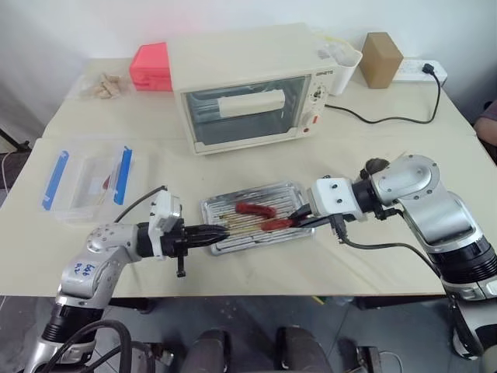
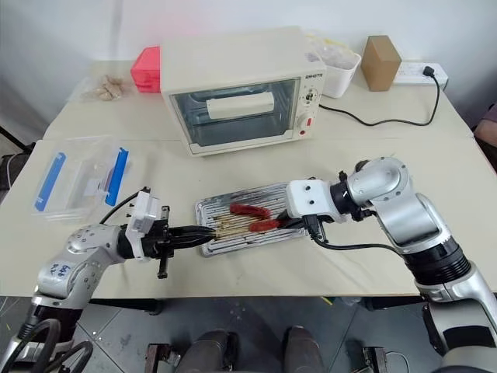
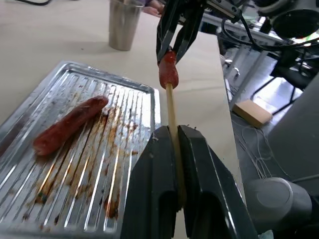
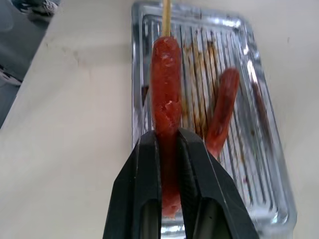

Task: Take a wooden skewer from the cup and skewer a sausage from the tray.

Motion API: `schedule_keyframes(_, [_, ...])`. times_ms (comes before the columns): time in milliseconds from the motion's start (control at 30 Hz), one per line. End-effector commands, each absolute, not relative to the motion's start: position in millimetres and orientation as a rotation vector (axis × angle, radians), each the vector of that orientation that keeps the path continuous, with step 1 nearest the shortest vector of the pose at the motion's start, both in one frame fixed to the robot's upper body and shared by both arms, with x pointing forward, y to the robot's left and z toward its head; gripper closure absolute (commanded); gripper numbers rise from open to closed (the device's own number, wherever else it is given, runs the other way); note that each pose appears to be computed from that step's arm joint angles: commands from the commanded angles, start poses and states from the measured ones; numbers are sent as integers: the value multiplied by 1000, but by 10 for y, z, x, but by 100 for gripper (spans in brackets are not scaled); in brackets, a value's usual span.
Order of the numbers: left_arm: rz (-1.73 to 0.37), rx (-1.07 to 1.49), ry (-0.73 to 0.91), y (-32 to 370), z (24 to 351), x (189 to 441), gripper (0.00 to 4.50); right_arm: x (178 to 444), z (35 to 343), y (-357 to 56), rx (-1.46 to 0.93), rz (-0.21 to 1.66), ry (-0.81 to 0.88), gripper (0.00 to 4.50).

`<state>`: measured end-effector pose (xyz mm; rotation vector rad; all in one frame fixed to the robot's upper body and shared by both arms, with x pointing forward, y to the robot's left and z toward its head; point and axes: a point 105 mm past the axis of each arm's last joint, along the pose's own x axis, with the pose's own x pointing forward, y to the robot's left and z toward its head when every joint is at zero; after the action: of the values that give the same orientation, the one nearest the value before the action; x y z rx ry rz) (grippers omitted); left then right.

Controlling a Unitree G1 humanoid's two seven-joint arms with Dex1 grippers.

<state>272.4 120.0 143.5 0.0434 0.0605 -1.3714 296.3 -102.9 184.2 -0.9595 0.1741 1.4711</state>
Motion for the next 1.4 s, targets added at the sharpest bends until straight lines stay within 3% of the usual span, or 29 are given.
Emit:
schedule_keyframes(33, [-1459, 43, -11, 885, 1548, 2745, 450, 2755, 1916, -758, -970, 1563, 57, 432])
schedule_keyframes(967, [-1534, 21, -34, 625, 1536, 2799, 450, 2764, 1922, -680, -878, 1545, 83, 432])
schedule_keyframes(1400, [-1401, 69, 12, 1238, 1465, 2714, 450, 2871, 1903, -1421, -883, 1470, 193, 4])
